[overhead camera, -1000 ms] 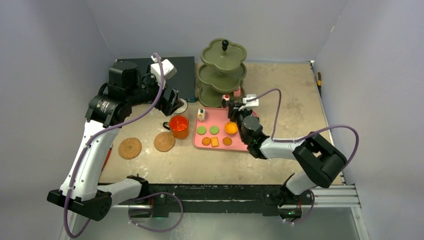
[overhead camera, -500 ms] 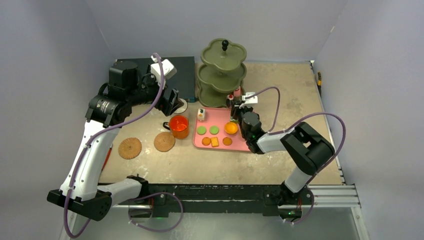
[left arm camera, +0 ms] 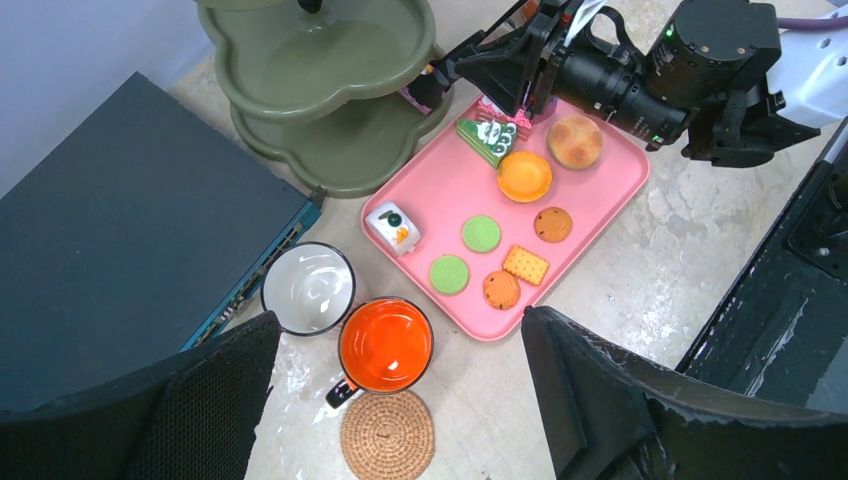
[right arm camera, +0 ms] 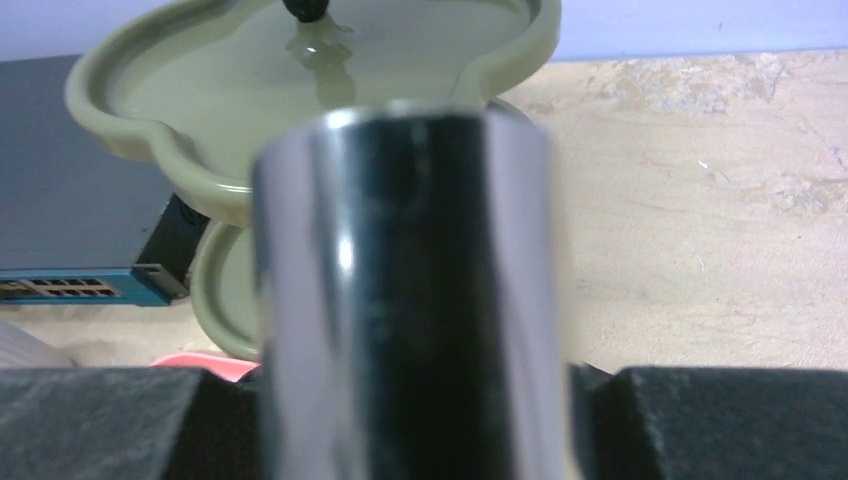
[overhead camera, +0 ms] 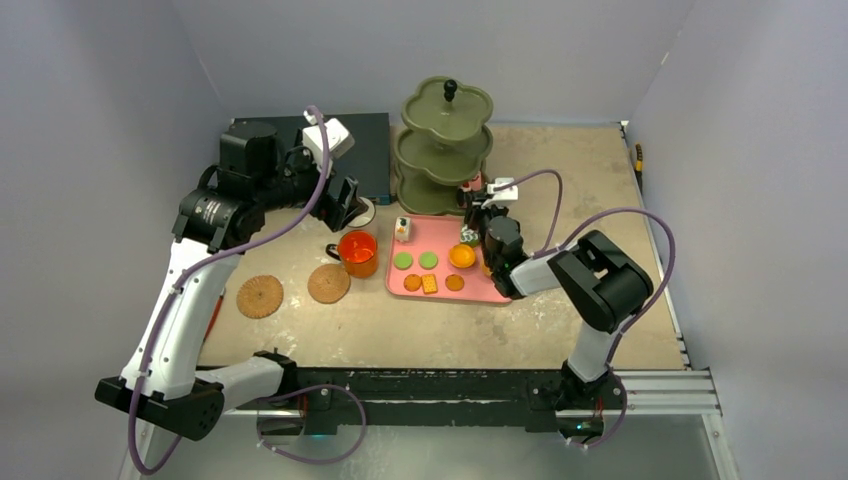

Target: Serve the afternoon tea

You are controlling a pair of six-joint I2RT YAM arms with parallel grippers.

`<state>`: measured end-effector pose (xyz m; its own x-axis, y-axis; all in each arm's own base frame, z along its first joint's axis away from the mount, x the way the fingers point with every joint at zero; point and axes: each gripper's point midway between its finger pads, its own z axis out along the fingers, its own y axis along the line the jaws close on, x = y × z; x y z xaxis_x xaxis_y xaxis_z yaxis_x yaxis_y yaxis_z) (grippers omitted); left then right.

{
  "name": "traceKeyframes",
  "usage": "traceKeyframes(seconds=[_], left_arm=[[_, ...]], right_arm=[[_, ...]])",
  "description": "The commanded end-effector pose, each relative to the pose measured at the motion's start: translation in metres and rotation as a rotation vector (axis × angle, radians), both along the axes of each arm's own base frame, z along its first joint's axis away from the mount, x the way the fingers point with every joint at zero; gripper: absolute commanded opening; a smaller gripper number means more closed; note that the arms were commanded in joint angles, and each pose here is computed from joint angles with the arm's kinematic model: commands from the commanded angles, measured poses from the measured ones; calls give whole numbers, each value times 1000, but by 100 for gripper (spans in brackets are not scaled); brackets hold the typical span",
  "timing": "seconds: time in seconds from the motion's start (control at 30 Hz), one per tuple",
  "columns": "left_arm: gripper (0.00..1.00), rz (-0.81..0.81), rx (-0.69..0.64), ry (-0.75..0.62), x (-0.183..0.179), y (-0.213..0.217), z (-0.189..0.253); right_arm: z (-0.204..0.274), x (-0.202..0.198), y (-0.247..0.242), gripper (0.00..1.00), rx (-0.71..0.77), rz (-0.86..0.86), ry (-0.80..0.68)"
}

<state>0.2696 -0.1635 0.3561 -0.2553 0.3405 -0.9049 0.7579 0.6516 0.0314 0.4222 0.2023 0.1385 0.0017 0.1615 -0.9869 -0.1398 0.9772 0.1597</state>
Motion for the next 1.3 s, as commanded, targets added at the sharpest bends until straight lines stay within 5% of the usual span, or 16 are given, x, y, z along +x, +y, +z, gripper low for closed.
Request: traceKeyframes(seconds=[0.0, 0.13, 0.33, 0.47, 0.9, 1.27], left_arm=[[91, -24, 1, -27, 2, -3, 4], [91, -27, -2, -21, 2, -4, 3], [91, -32, -4, -16, 3, -6, 2], [93, -20, -4, -2, 6, -5, -2], [99, 79, -5, 71, 30, -2, -18], [99, 148, 12, 76, 43, 12, -23]], right_arm=[[23, 12, 4, 28, 42, 4, -88], [16, 12, 5, 31, 52, 14, -80], [34, 6, -2, 53, 73, -1, -111], [44, -6, -3, 58, 103, 18, -104], [47, -90, 74, 60, 144, 210, -29], [34, -86, 125, 63, 106, 253, 6]])
